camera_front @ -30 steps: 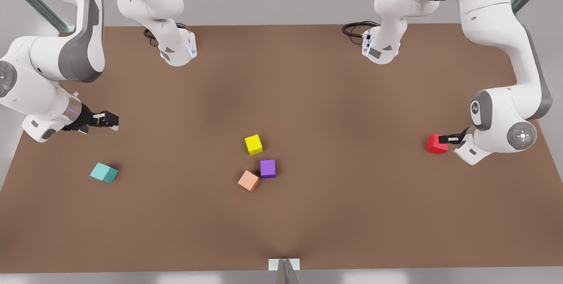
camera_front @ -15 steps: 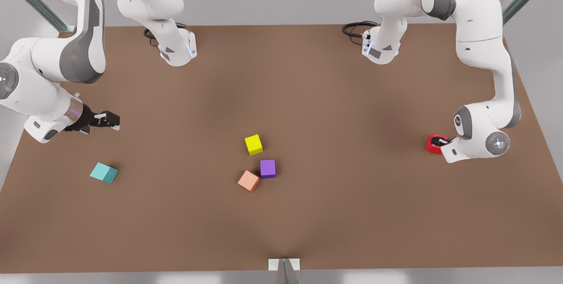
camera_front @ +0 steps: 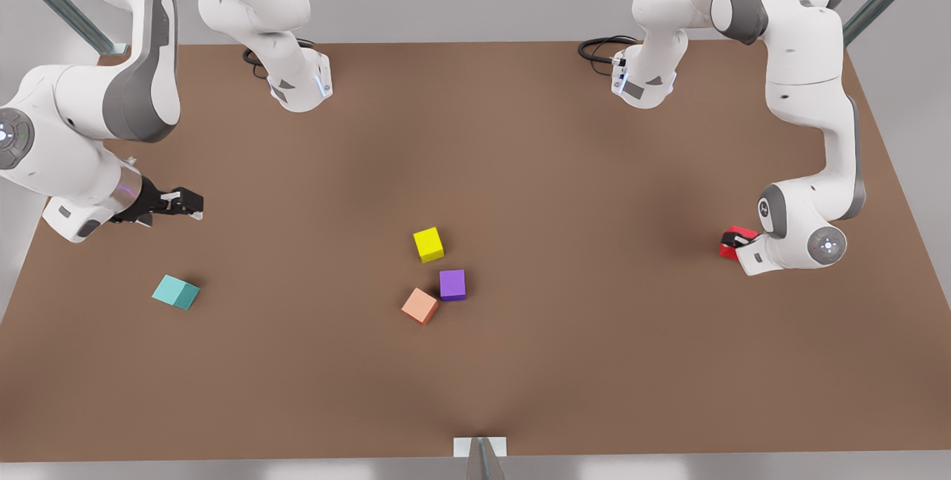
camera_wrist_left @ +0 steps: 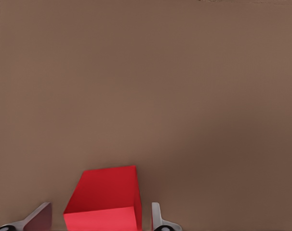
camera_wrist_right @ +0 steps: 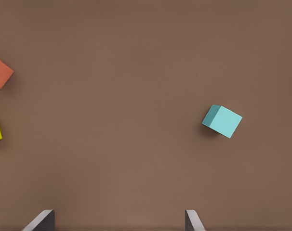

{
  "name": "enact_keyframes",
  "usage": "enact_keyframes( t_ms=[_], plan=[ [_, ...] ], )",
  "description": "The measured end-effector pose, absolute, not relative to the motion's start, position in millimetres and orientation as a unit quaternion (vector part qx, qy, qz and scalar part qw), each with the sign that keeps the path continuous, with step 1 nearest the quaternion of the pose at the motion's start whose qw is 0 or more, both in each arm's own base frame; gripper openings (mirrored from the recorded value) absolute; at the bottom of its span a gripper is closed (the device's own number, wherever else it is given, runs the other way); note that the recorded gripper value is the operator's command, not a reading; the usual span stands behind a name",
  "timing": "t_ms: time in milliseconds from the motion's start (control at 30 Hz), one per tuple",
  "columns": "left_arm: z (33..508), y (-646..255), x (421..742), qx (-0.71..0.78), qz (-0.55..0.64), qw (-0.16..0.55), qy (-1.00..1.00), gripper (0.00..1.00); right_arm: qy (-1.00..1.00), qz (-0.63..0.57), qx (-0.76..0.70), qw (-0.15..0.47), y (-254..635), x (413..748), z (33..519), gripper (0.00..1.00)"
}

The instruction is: Pick up red wooden cube and pass to hand red wooden cube and place in blue wooden cube

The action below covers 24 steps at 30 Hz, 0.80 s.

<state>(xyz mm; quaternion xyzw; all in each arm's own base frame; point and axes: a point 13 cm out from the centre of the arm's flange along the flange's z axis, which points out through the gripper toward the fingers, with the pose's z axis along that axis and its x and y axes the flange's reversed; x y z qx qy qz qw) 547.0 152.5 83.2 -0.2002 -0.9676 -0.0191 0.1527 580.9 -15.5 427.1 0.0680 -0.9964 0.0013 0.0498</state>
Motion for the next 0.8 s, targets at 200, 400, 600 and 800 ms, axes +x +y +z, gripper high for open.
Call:
enact_keyframes(
  t_ms=[200, 400, 600, 800],
  plan=[
    [67.1, 155.0, 531.6, -0.159, -0.019, 0.170, -0.972, 1.00, -0.996, 0.001, 0.070, 0.052, -14.7, 579.8, 425.8, 1.00],
    [51.1, 157.4, 526.1, -0.132, -0.023, 0.179, -0.975, 1.00, -0.996, 0.000, 0.071, 0.057, -14.9, 577.9, 422.8, 1.00],
    [42.8, 157.1, 525.4, -0.113, -0.027, 0.182, -0.976, 0.65, -0.996, 0.000, 0.071, 0.058, -14.7, 577.4, 422.0, 1.00],
    [69.8, 119.8, 572.1, -0.086, -0.005, 0.137, -0.987, 0.63, -0.995, 0.000, 0.073, 0.062, -13.8, 577.3, 418.1, 1.00]
  ],
)
